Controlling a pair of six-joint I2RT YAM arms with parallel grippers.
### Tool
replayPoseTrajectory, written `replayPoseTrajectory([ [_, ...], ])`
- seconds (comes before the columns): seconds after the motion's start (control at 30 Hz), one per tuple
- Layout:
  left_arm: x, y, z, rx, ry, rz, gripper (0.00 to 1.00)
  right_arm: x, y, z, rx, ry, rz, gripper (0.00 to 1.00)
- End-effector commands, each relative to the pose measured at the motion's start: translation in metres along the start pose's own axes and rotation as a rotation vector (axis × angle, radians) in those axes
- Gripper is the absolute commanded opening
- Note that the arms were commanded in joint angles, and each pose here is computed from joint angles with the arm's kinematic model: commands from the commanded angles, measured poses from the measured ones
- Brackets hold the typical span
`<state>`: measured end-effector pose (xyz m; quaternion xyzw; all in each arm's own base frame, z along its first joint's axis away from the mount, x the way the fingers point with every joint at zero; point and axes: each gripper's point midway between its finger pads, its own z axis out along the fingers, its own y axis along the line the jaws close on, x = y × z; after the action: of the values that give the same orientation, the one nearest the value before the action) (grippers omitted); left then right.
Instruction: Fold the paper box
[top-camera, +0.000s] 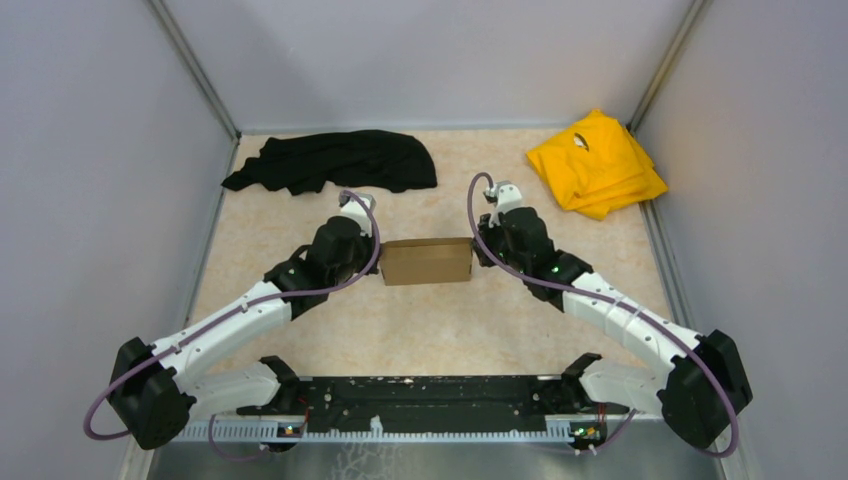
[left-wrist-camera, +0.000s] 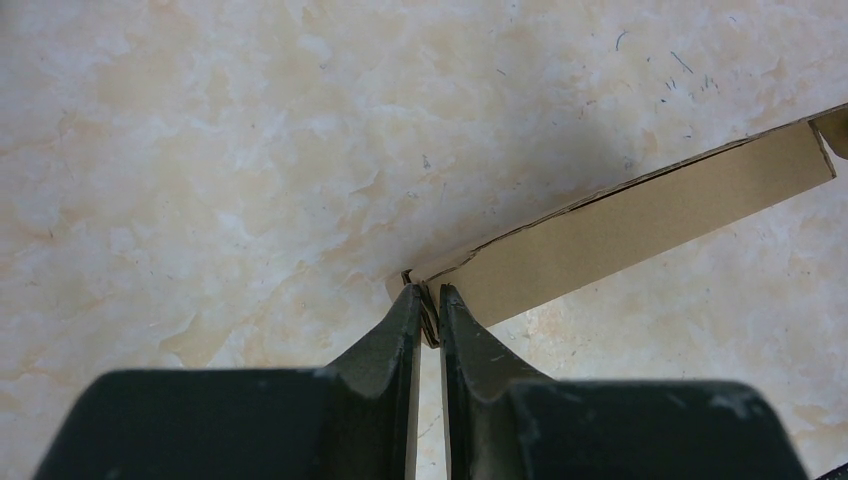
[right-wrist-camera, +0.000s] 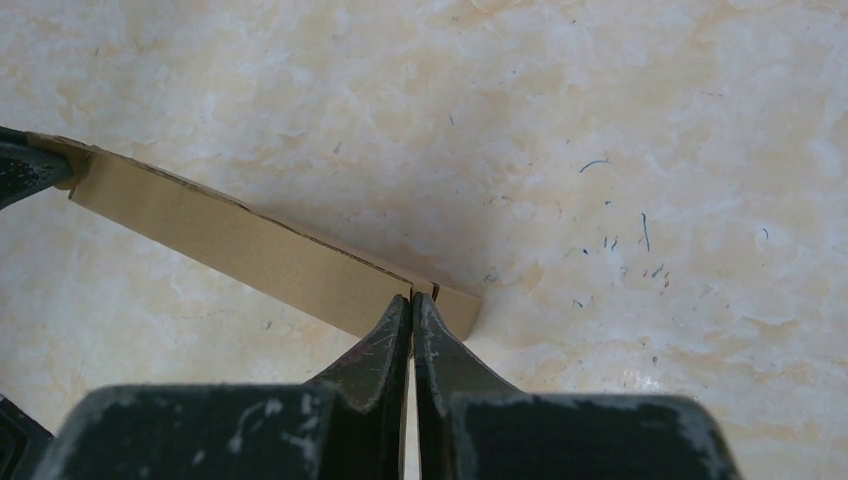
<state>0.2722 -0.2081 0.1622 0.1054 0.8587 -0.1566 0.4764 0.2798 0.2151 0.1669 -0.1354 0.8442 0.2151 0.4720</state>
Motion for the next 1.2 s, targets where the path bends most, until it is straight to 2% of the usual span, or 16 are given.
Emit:
replayPoseTrajectory([
  [0.0,0.0044,-0.0159,-0.0007,0.061,0.007,-0.015,0.16,-0.0162,0.0293,0.0007,-0.087,-0.038,0.032,0.00],
  [1.17,0.0082,-0.0189,0.0000,0.068,0.014,-0.017,0.16,-0.0121,0.0383,0.0028,-0.074,-0.036,0.090,0.00],
])
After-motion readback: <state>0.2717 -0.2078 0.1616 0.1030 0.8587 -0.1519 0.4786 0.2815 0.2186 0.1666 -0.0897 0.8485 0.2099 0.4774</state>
